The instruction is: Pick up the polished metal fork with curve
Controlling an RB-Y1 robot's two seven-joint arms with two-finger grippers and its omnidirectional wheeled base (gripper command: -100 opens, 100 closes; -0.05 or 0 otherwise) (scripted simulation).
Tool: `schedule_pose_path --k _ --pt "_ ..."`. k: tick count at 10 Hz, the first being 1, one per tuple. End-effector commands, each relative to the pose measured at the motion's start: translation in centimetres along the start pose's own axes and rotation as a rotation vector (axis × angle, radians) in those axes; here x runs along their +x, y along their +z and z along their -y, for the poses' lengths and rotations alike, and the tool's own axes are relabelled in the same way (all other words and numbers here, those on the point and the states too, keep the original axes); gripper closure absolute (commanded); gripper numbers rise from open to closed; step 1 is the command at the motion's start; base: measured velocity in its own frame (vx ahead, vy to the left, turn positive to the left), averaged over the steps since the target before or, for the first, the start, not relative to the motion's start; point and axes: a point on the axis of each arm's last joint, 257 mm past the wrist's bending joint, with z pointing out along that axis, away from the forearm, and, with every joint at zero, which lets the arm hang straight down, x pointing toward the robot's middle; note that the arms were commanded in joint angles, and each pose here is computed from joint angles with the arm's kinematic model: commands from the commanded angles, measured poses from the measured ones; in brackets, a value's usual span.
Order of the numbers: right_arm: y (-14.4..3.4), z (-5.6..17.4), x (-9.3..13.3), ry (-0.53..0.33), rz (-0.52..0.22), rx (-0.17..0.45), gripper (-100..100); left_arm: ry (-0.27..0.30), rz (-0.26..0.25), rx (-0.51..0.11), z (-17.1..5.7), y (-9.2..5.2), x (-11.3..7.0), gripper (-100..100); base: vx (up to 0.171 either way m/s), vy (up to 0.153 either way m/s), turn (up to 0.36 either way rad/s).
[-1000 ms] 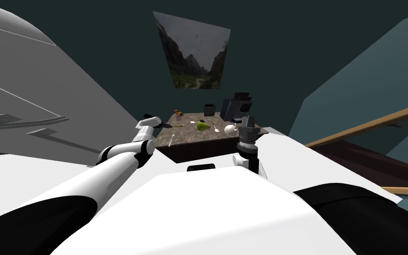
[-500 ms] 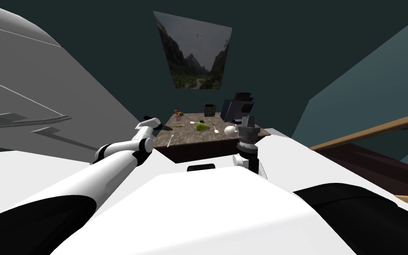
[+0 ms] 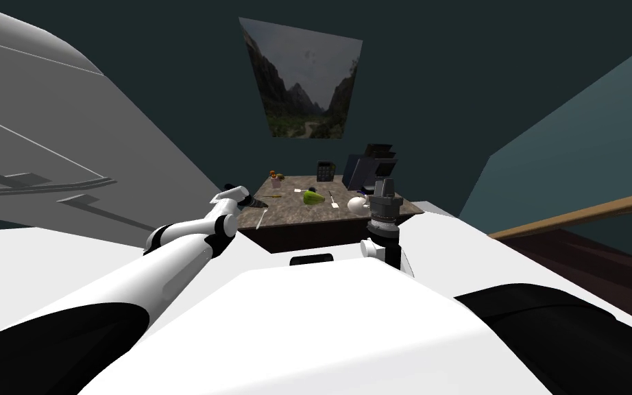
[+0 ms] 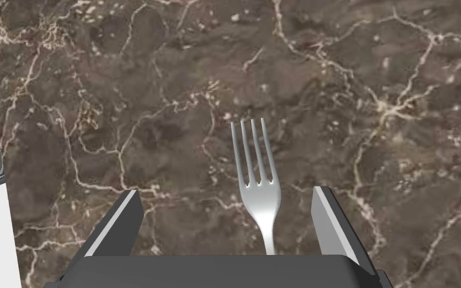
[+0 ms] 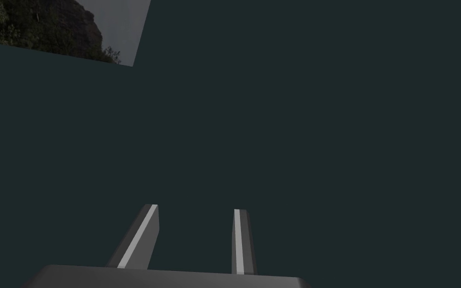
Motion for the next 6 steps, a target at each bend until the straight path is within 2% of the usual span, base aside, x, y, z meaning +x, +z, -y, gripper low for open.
schedule_pose_path --k 1,2,4,6 --pt "0.0 0.0 0.0 0.000 0.000 0.000 0 -0.018 0.026 -0.016 -0.3 0.3 -1.0 -100 0.030 -0.052 0.026" --pt "0.0 0.0 0.0 0.000 0.000 0.000 0 -0.041 0.058 -0.034 -0.6 0.6 -2.3 -100 0.026 -0.041 0.033" --pt "0.0 0.0 0.0 0.000 0.000 0.000 0 -0.041 0.058 -0.034 -0.6 0.6 -2.3 -100 0.014 -0.020 0.010" --pt "0.0 0.0 0.0 0.000 0.000 0.000 0 -0.078 0.122 -0.065 -1.3 1.4 -5.0 -100 0.021 -0.027 0.044"
